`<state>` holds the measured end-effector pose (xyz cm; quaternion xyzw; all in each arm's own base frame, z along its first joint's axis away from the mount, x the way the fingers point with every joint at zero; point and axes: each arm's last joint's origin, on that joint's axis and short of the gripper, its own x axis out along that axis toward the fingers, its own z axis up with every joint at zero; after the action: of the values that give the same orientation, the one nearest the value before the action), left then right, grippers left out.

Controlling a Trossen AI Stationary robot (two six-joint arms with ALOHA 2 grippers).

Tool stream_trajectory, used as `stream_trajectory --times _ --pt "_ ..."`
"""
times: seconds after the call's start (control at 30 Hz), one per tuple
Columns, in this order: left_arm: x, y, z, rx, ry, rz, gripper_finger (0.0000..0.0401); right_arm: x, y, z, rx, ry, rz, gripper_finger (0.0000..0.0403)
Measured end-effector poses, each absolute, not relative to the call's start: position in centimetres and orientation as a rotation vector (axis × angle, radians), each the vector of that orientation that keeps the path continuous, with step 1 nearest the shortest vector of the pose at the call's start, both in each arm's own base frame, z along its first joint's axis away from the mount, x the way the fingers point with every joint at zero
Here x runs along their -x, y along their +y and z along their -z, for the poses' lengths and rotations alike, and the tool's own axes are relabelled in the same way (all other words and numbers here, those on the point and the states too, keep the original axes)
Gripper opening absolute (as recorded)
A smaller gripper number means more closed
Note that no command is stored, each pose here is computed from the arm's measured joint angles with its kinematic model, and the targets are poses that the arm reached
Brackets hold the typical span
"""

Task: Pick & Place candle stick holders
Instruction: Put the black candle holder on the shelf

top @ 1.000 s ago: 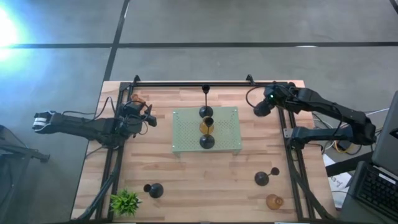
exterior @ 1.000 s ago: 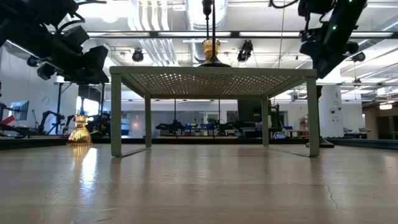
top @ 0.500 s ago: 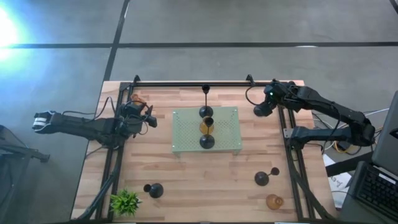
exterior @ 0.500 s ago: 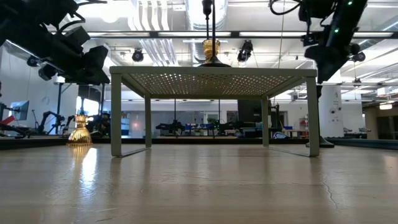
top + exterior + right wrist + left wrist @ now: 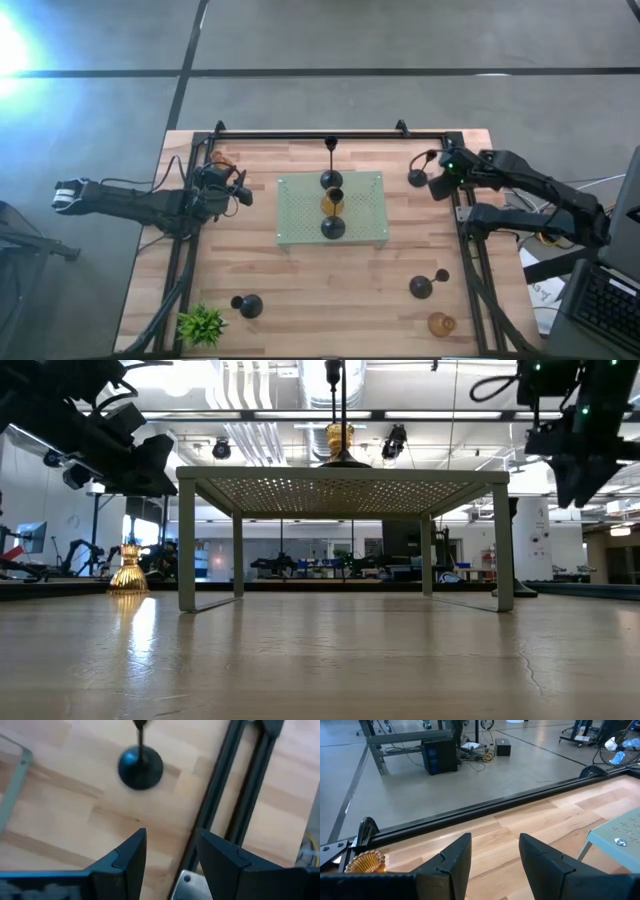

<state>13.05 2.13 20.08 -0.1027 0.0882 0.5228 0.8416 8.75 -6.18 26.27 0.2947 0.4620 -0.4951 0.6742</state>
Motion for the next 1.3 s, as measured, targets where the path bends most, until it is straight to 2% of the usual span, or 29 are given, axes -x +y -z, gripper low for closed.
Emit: stream_trajectory --times 0.17,0.37,0.8,1.1,1.3 --pt "-13.0 2.1 -20.1 0.211 0.19 -1.104 0.017 -9.9 -6.6 -25.0 -0.725 0.973 1.048 0.0147" --pt "-13.0 2.1 -20.1 0.196 0.199 -1.102 0.017 -11.6 -7.9 -24.5 -0.615 0.876 1.068 0.0135" --pt "-13.0 2.1 -20.1 0.185 0.206 -1.101 0.017 -11.8 -8.2 -23.3 -0.586 0.916 1.126 0.0139" --pt "-13.0 2.1 -20.1 0.187 0.205 -1.101 0.017 -11.5 -8.0 -21.3 -0.6 0.96 1.14 0.0183" --pt "-13.0 2.1 -20.1 0.187 0.205 -1.101 0.017 -11.6 -8.0 -21.6 -0.616 0.959 1.1 0.0213"
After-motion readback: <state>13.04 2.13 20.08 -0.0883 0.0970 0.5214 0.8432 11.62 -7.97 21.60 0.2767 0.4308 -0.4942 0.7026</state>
